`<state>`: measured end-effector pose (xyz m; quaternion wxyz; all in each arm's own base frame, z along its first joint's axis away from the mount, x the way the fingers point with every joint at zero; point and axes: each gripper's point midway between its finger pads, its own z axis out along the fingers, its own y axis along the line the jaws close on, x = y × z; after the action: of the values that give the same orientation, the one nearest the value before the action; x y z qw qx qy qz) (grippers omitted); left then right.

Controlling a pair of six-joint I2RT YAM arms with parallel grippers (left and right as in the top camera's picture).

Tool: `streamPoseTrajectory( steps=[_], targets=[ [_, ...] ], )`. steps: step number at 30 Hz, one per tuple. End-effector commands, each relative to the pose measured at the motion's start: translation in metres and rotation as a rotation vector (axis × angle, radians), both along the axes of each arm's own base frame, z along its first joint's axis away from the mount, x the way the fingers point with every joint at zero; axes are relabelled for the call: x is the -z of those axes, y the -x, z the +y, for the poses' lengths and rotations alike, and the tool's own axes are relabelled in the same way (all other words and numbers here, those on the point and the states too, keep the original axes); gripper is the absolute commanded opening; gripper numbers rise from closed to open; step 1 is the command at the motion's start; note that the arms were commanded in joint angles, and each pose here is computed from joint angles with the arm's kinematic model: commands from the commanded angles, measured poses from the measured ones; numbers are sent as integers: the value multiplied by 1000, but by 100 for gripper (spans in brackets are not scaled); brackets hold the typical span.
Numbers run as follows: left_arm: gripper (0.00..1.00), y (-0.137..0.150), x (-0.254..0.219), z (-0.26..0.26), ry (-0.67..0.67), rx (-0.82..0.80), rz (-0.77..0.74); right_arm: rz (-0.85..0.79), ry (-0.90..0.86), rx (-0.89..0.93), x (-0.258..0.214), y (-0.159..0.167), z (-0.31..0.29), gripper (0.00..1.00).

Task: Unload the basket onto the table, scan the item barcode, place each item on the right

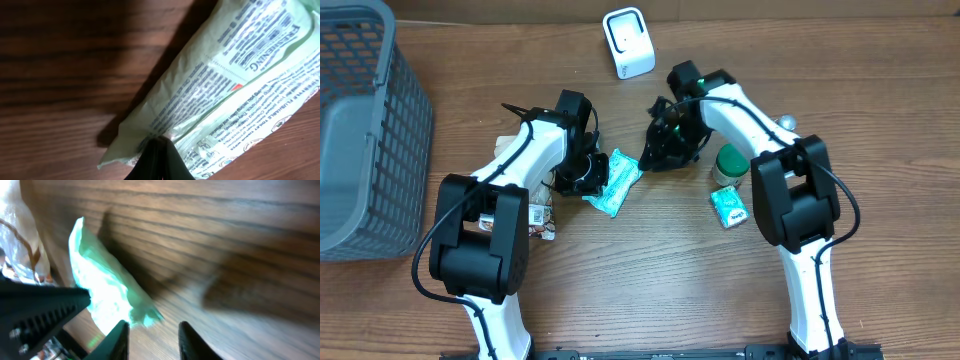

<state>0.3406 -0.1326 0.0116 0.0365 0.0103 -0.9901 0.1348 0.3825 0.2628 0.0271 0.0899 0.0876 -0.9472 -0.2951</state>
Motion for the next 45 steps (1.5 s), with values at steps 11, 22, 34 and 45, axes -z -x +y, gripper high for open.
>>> streamPoseTrajectory(
  steps=[11, 22, 34, 45],
  targets=[
    [4, -34, -48, 5, 7, -81, -108, -219, -56, -82, -79, -11, 20, 6],
    [4, -22, -11, 6, 6, -78, -88, -228, 25, -83, -50, 4, 46, 4],
    [4, 0, -9, 15, -38, -55, -3, -310, 53, -74, -31, -3, 58, 4],
    [4, 14, 14, 22, -114, -74, 10, -338, 96, -55, -5, -6, 50, 4]
  ],
)
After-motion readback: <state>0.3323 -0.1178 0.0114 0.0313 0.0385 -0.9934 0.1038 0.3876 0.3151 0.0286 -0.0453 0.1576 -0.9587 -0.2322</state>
